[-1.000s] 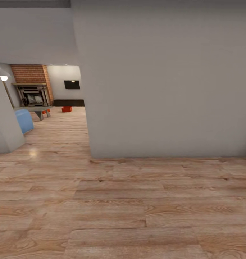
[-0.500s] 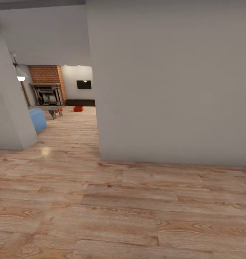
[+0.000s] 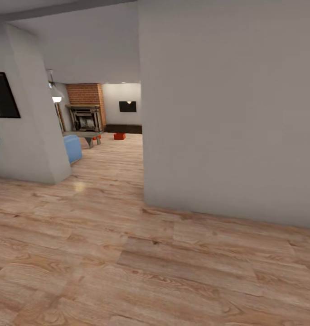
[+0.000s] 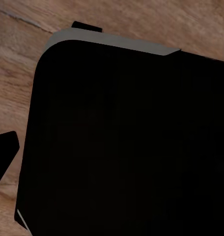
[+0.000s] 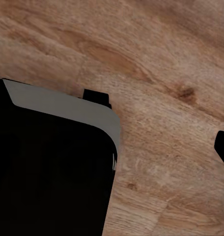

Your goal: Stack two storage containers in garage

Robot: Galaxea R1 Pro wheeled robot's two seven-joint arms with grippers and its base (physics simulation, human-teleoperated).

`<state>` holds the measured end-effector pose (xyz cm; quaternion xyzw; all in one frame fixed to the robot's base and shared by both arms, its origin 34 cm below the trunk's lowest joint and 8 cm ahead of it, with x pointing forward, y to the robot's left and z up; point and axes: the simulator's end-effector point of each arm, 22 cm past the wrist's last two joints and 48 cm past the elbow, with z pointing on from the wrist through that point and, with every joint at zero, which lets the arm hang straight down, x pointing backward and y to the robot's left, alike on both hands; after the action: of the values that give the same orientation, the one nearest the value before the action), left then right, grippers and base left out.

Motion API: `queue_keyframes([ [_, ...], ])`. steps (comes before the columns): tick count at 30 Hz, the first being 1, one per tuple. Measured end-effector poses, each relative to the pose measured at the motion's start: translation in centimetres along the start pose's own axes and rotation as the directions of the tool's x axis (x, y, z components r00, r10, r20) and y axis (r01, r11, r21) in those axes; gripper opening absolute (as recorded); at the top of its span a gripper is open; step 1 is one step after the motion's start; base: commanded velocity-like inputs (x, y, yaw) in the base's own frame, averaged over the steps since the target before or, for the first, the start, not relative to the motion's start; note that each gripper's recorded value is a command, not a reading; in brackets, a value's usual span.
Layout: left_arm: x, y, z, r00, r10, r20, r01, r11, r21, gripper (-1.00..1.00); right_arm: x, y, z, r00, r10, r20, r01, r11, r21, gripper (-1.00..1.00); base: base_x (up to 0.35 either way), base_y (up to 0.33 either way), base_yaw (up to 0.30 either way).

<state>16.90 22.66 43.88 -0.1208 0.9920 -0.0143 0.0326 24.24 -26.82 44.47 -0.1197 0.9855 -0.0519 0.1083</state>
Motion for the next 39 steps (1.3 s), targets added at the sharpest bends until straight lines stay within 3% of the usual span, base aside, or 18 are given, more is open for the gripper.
queue_keyframes([
  [8, 0.0, -0.01, 0.0, 1.0, 0.001, 0.0, -0.001, 1.0, 0.0, 1.0, 0.01, -0.24, 0.01, 1.0, 0.007, 0.002, -0.007, 1.0, 0.004, 1.0, 0.324, 0.072, 0.131],
  [39, -0.07, -0.01, 0.0, 1.0, -0.001, 0.003, 0.001, 1.0, 0.0, 1.0, 0.04, -0.17, 0.01, 1.0, -0.003, -0.001, 0.003, 1.0, 0.004, 1.0, 0.324, 0.072, 0.002],
])
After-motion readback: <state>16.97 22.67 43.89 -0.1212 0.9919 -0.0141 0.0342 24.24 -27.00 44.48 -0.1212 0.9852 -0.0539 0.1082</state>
